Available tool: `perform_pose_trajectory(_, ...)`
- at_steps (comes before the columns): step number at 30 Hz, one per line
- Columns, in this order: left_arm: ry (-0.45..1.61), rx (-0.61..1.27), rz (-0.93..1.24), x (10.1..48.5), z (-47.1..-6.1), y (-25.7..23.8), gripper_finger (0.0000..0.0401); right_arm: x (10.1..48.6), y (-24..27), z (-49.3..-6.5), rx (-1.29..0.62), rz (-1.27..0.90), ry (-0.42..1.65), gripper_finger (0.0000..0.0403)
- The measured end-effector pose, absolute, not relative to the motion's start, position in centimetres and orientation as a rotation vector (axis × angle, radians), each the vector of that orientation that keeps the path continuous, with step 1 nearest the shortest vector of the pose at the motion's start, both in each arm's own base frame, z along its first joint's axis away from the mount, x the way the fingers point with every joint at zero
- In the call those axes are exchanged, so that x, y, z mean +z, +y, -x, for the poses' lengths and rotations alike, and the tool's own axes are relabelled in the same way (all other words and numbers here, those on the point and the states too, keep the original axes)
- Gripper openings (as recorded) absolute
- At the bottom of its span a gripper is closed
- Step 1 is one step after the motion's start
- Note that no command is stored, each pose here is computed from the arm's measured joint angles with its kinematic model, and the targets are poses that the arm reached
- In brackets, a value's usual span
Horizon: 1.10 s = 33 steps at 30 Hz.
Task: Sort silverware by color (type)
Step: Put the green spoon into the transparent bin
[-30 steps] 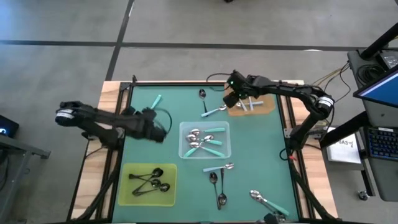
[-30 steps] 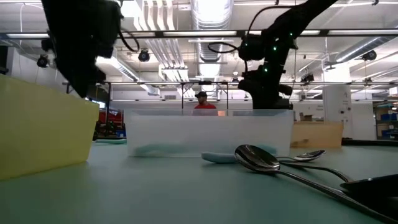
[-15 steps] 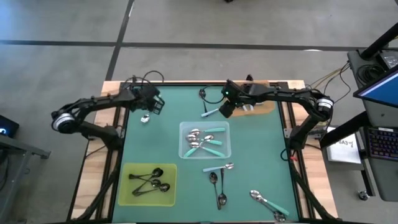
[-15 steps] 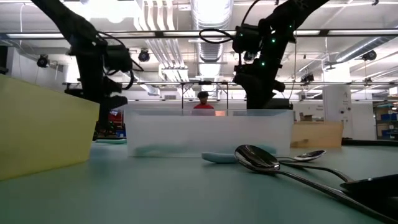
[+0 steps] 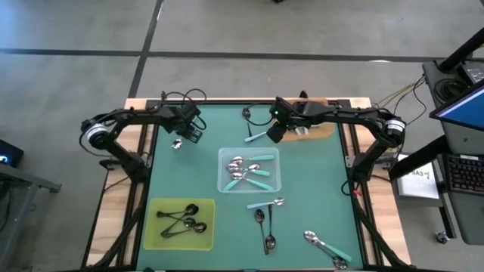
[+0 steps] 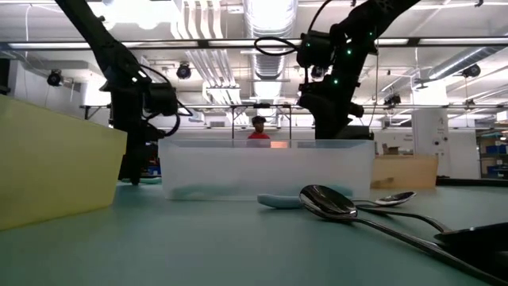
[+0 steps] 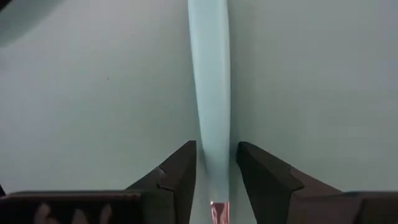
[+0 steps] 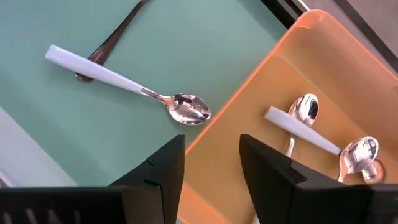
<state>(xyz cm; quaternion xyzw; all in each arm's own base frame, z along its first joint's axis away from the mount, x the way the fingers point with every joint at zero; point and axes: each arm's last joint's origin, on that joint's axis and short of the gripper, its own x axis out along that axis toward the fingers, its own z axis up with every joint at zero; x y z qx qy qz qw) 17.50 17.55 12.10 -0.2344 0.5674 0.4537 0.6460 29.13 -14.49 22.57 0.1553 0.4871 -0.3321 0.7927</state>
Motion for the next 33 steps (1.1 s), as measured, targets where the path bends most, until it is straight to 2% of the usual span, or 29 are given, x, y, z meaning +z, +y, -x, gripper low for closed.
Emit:
perform_pose_trajectory(3,1.303,1.036,0.515,12.0,-17.8,17.5,0.0085,22.5,-14.2,-29.2,-0.706,-0.332,1.058,0.0144)
perform_pose_trajectory(7,1.258,1.033,0.536,12.7,-17.8,17.5,0.0028,22.4,-13.6,-29.2,-0.702,-0.345,1.077,0.0145)
perform_pose_trajectory(13,1.154,1.058,0.572,14.7,-17.6,17.3,0.0028,22.4,-12.1,-29.6,-0.673,-0.347,1.098,0.0144)
perform_pose_trajectory(17,1.068,0.990,0.602,16.3,-18.4,16.7,0.0028,22.7,-11.0,-29.9,-0.642,-0.329,1.089,0.0138)
perform_pose_trajectory(24,0.909,0.766,0.527,20.7,-22.1,13.0,0.0028,24.6,-9.1,-29.6,-0.621,-0.349,1.017,0.0128)
perform_pose_trajectory(33,0.678,0.383,0.302,25.2,-28.6,3.3,0.0035,26.8,-7.4,-28.6,-0.608,-0.377,0.945,0.0128)
